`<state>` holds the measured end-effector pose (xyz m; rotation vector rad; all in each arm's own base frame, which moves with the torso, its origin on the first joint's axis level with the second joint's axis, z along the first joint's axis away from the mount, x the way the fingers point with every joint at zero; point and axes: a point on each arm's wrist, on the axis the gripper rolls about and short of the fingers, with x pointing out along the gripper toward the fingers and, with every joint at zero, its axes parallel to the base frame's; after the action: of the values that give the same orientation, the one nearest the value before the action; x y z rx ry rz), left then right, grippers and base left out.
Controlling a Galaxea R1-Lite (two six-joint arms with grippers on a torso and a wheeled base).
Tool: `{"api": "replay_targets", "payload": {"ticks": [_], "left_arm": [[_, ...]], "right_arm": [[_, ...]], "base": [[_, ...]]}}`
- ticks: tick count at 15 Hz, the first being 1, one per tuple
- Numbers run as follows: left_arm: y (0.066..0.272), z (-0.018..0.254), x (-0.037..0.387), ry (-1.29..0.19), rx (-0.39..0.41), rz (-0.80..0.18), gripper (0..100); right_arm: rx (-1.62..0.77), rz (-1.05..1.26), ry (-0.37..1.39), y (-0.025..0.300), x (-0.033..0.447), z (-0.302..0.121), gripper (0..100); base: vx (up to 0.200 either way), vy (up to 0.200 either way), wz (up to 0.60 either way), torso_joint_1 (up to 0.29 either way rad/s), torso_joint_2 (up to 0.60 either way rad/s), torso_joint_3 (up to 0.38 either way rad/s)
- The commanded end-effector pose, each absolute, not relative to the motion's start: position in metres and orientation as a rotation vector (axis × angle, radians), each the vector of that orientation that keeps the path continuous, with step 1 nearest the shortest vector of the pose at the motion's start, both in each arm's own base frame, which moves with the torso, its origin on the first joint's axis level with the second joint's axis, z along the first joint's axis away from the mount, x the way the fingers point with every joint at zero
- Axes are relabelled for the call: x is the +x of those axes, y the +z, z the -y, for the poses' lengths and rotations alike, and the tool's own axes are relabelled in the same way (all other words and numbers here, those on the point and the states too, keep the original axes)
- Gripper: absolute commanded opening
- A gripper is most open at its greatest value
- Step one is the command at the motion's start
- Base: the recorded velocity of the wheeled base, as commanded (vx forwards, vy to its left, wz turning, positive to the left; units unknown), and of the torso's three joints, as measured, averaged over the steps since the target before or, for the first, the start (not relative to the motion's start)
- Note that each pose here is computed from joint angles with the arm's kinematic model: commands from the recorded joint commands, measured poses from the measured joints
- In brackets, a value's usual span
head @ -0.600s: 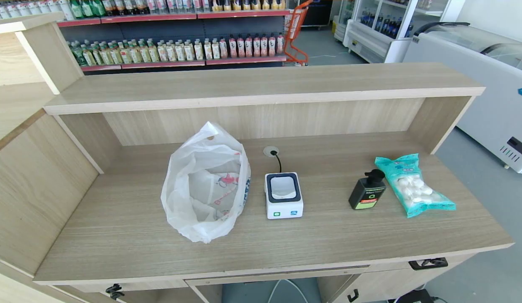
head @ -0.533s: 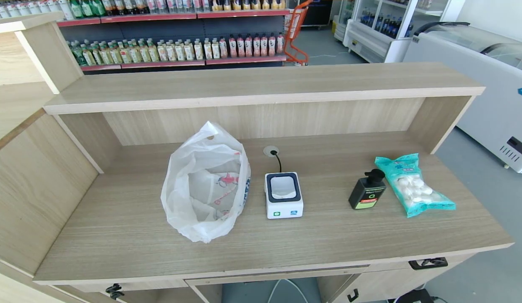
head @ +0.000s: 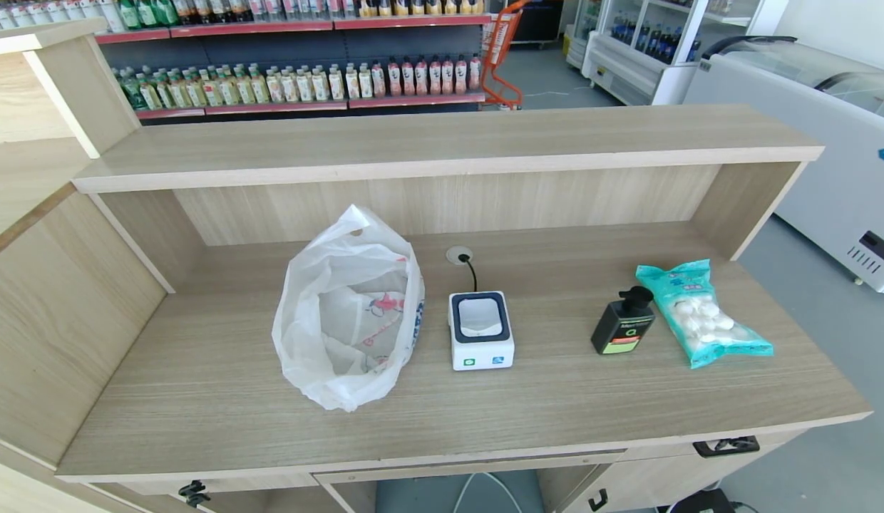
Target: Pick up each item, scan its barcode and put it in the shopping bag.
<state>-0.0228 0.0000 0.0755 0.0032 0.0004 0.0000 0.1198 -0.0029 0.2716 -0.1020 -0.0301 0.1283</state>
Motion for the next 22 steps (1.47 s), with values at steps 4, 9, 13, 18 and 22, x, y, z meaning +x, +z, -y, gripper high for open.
{"api": "replay_targets", "payload": {"ticks": [4, 9, 13, 18, 22], "left_arm": [[0.075, 0.0, -0.023, 0.0, 0.003, 0.0, 100], [0.075, 0.0, -0.023, 0.0, 0.003, 0.0, 100], [0.075, 0.0, -0.023, 0.0, 0.003, 0.0, 100], [0.075, 0.0, -0.023, 0.0, 0.003, 0.0, 100], [0.075, 0.0, -0.023, 0.0, 0.003, 0.0, 100]], "right_arm": [[-0.069, -0.183, 0.158, 0.23, 0.159, 0.009, 100], [-0.083, -0.263, 0.145, 0.166, 0.164, 0.032, 100], [-0.093, -0.256, 0.18, 0.147, 0.203, 0.05, 100], [-0.119, -0.327, 0.274, 0.122, 0.225, 0.066, 100], [-0.11, -0.329, 0.329, 0.114, 0.246, 0.068, 100]], "base": [[0.0, 0.0, 0.0, 0.0, 0.0, 0.0], [0.0, 0.0, 0.0, 0.0, 0.0, 0.0], [0.0, 0.0, 0.0, 0.0, 0.0, 0.0], [0.0, 0.0, 0.0, 0.0, 0.0, 0.0], [0.0, 0.0, 0.0, 0.0, 0.0, 0.0]]}}
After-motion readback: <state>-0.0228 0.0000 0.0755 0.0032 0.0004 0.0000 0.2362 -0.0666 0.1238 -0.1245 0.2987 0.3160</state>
